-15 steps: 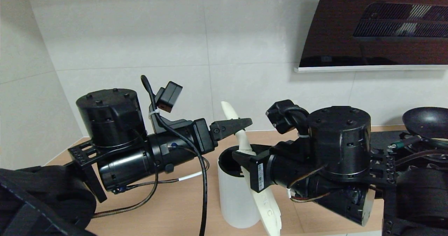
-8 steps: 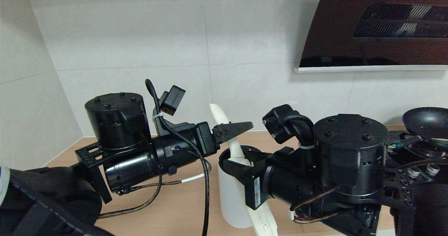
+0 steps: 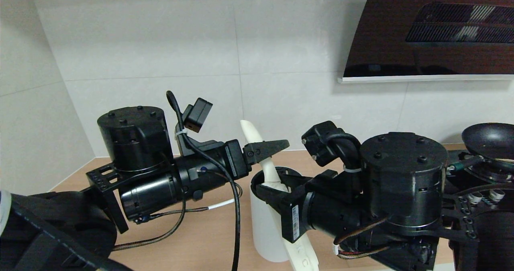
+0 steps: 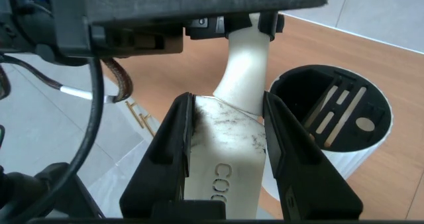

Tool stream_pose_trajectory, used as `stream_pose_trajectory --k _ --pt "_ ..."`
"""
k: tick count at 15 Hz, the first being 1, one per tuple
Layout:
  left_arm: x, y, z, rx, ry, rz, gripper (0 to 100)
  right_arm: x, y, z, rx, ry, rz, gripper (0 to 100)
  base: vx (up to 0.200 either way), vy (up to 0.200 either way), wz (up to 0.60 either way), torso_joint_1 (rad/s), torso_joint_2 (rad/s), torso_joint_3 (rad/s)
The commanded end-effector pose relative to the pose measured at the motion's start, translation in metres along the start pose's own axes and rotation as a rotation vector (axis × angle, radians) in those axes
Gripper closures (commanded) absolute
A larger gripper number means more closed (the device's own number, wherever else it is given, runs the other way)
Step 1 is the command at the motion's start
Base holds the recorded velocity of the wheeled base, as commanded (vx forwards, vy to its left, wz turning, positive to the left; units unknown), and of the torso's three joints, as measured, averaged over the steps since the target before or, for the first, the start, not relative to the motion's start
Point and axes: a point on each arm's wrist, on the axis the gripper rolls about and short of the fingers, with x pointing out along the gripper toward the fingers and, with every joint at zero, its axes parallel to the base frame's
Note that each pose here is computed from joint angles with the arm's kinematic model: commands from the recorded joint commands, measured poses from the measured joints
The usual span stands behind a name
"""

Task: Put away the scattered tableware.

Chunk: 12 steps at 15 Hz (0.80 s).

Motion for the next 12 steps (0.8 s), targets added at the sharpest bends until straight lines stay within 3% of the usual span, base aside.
stream_pose_trajectory --k 1,12 --pt "-0.0008 -0.0008 0.0004 0.002 -0.002 -0.002 100 0.0002 0.0000 -0.0007 0.000 0.002 0.000 100 0.000 0.000 0.00 0.000 0.00 0.000" --pt "-0.0010 -0.0006 0.0000 0.001 0.000 -0.002 100 -0.0006 -0.0006 -0.0004 0.001 0.000 -0.002 100 0.000 0.000 0.00 0.000 0.00 0.000"
